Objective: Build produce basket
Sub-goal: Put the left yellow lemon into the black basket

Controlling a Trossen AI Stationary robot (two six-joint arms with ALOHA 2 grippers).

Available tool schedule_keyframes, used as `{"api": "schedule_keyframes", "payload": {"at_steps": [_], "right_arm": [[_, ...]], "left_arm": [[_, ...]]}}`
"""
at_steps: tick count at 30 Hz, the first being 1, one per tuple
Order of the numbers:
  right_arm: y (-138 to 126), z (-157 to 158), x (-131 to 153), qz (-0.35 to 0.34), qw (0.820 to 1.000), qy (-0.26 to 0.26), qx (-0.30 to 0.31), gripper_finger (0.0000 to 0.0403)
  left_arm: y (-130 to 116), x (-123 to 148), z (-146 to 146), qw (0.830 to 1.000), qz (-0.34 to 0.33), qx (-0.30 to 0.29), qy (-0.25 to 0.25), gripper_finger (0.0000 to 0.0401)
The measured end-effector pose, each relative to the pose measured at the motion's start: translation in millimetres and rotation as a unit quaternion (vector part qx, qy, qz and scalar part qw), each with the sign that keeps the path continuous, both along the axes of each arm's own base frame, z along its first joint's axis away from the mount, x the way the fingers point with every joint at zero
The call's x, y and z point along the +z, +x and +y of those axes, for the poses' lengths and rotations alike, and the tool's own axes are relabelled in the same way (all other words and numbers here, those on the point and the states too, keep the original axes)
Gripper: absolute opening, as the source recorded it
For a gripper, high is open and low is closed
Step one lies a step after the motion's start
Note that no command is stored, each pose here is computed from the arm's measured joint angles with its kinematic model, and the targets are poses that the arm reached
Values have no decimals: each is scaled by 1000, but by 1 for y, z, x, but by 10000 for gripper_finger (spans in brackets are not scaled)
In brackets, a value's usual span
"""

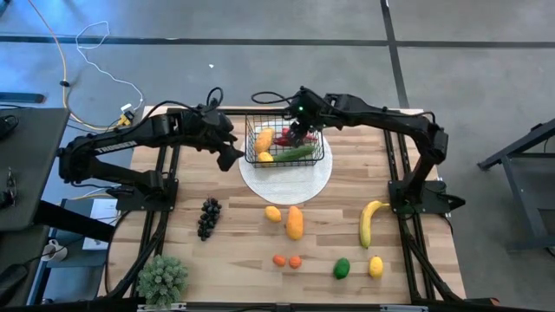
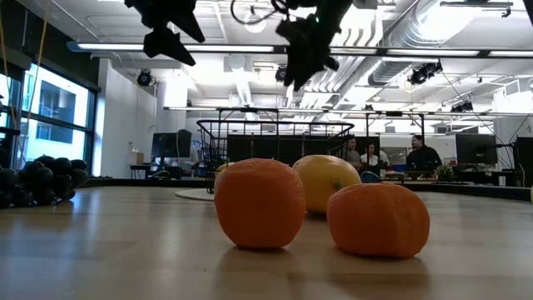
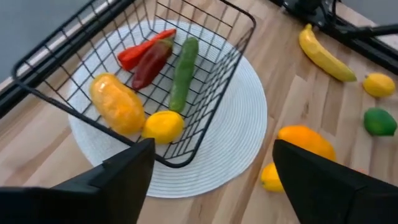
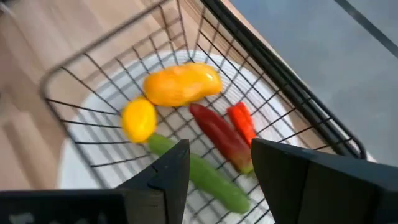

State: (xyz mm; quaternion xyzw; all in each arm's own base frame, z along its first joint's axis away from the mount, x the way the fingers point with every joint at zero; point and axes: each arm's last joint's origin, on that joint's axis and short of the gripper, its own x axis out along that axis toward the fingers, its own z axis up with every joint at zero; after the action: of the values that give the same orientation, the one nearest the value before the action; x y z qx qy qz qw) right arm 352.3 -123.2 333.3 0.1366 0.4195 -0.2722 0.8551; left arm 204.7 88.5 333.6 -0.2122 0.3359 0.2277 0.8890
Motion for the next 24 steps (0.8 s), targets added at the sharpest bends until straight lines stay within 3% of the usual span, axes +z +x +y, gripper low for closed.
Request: {"api": "schedule_keyframes", "payload": {"at_steps": [7,14,19,24], "right_arm": [[5,37,21,-13,999,-9,-39,154],[-2,69,33,-3,997,-19,-79,154],[-11,89,40,8,991,-48,-123,154],[-25,101,47,10,981,-70,-179,154]], "left_arm": [[4,2,-3,998,-8,-61,30,359],[6,1,-8,999,-9,-54,6,360],[18,-8,-15,993,14,-112,21,362],[36,-20,-28,977,46,-198,57,361]]}}
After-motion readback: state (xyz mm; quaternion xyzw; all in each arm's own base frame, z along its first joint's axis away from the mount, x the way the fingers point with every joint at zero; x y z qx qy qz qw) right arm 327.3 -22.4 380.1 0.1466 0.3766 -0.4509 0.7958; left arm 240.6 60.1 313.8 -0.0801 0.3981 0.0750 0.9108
